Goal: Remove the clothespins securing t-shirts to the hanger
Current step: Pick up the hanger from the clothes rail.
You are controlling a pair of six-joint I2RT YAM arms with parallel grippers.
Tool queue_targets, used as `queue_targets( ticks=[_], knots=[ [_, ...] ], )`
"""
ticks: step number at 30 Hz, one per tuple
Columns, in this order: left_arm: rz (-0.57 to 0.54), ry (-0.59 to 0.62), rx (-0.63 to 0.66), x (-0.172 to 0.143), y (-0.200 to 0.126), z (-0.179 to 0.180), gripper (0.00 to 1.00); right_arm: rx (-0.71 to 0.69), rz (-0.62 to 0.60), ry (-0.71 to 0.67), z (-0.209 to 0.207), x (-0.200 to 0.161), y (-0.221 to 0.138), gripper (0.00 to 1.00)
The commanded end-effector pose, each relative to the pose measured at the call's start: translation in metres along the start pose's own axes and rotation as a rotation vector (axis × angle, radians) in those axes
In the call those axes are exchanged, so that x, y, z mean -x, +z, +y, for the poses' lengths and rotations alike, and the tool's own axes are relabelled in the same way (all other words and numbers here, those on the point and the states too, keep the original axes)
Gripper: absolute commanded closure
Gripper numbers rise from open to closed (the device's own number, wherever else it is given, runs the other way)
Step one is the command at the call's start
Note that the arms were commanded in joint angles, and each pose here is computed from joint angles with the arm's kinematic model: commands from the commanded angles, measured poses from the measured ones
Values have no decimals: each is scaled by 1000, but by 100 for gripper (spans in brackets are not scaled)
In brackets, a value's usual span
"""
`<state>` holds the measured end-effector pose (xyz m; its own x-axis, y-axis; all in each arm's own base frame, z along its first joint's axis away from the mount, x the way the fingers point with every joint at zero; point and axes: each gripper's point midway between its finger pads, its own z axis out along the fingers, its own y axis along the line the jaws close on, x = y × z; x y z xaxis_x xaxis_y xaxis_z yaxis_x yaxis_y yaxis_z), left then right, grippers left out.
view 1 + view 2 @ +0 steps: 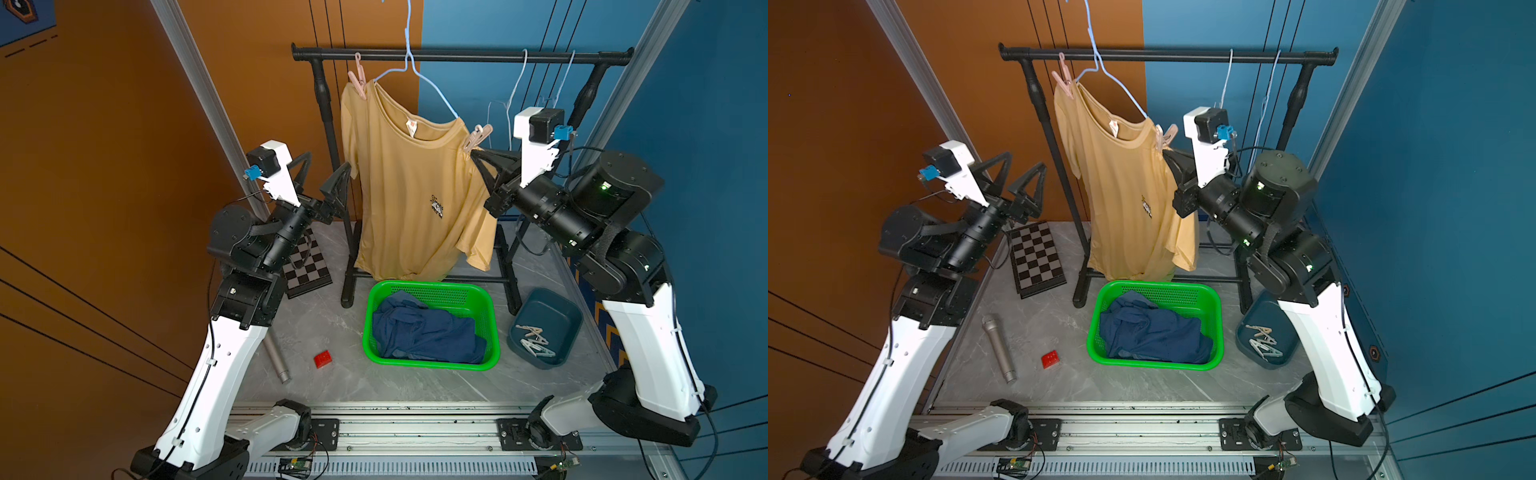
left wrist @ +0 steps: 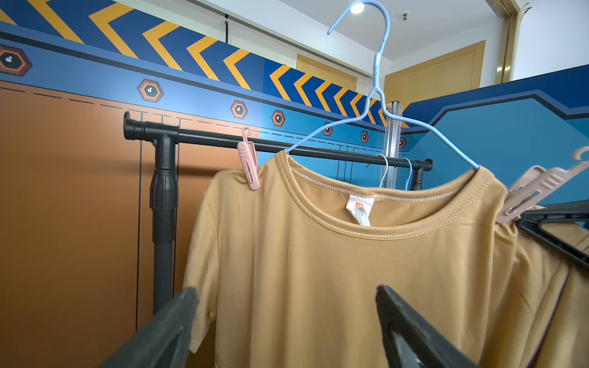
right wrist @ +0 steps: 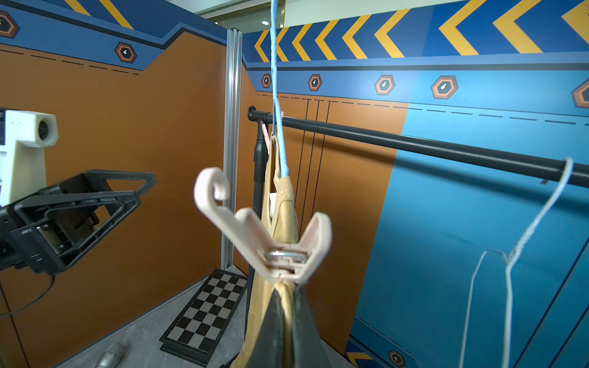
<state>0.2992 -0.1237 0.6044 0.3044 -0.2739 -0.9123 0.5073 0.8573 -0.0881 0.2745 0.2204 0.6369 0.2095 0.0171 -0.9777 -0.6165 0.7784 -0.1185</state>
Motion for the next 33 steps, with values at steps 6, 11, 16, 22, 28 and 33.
queue_targets(
  ticks=[6,11,16,22,28,33],
  knots=[
    [26,12,31,0,-26,-1,10,99,-74,42,14,27,-59,100],
    [43,11,42,-2,-40,-3,11,153,-135,57,20,50,-89,100],
    [59,5,44,-7,-51,-6,11,143,-197,53,16,73,-115,100],
    [72,25,48,-9,-62,-9,11,114,-250,28,12,92,-148,100],
    [85,16,47,-16,-66,-10,11,85,-261,-2,12,97,-175,100],
    [91,12,43,-19,-66,-12,11,59,-230,-15,12,89,-193,100]
  ],
)
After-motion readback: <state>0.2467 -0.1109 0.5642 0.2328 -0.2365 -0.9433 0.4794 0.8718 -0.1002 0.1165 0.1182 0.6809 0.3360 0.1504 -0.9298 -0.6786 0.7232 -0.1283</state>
